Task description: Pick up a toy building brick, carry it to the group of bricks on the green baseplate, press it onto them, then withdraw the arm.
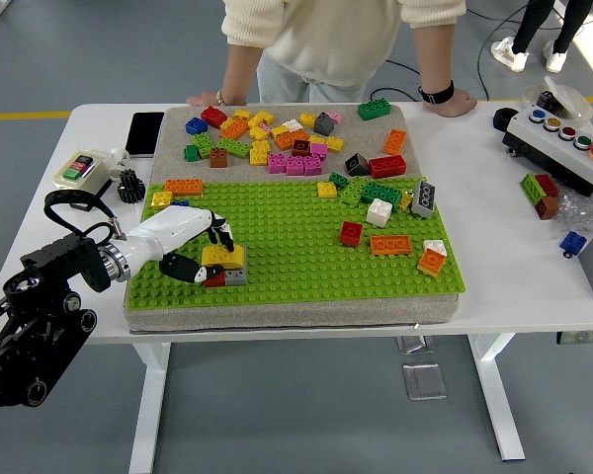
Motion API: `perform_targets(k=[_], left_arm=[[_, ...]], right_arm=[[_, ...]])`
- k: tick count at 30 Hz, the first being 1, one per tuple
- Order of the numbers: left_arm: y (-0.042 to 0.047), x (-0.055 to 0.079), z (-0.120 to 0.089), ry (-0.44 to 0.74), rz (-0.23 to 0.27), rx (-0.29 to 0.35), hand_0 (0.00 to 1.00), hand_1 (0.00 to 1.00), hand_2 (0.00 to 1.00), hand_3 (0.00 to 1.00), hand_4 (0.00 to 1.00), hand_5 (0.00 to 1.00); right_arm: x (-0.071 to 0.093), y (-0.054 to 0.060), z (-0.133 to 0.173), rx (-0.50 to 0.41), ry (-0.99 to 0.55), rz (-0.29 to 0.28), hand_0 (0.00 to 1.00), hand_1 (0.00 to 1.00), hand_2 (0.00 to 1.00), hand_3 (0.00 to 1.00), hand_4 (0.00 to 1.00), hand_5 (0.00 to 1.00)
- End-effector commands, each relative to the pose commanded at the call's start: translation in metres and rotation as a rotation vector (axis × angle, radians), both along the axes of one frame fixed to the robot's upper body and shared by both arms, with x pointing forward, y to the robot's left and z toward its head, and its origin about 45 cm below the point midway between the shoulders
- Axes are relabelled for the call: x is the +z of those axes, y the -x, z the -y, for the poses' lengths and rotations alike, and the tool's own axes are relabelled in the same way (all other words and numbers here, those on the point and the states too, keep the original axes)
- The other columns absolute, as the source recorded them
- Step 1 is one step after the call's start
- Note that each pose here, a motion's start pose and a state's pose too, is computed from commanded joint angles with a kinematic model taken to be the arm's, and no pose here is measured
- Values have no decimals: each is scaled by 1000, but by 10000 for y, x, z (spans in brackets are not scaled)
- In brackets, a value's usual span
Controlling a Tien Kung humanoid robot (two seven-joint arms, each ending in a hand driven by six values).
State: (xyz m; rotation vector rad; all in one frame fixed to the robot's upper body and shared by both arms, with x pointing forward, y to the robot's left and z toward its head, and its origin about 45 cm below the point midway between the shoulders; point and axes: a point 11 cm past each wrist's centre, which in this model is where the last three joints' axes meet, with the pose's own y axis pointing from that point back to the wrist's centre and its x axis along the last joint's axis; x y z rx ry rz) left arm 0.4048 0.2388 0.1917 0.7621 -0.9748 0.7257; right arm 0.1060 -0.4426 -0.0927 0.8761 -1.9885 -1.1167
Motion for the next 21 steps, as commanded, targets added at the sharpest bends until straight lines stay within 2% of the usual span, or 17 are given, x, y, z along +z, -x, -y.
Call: perform_targets(k=[5,6,11,12,21], left_arm=[[1,-4,2,1,-4,-2,629,583,549,532,756,2],[0,-3,2,1,-4,-2,636,591,551,533,787,2],[-6,-3,-2,2,-4,1,636,591,551,533,787,2],[-6,-4,-3,2,-4,1,647,597,557,540,834,19],[-18,-2,-10,10,-2,8,653,601,560,542,859,35]], right_arm=[[1,-4,0,0,0,1,729,635,684,621,946,492],[1,-5,0,-1,0,2,730,635,684,621,946,492],[3,-10,2,-2,0,3,730,635,684,621,946,492],[3,-10,3,-2,0,3,729,635,684,621,945,491],[2,-7,2,-2,0,3,729,635,684,621,945,492]])
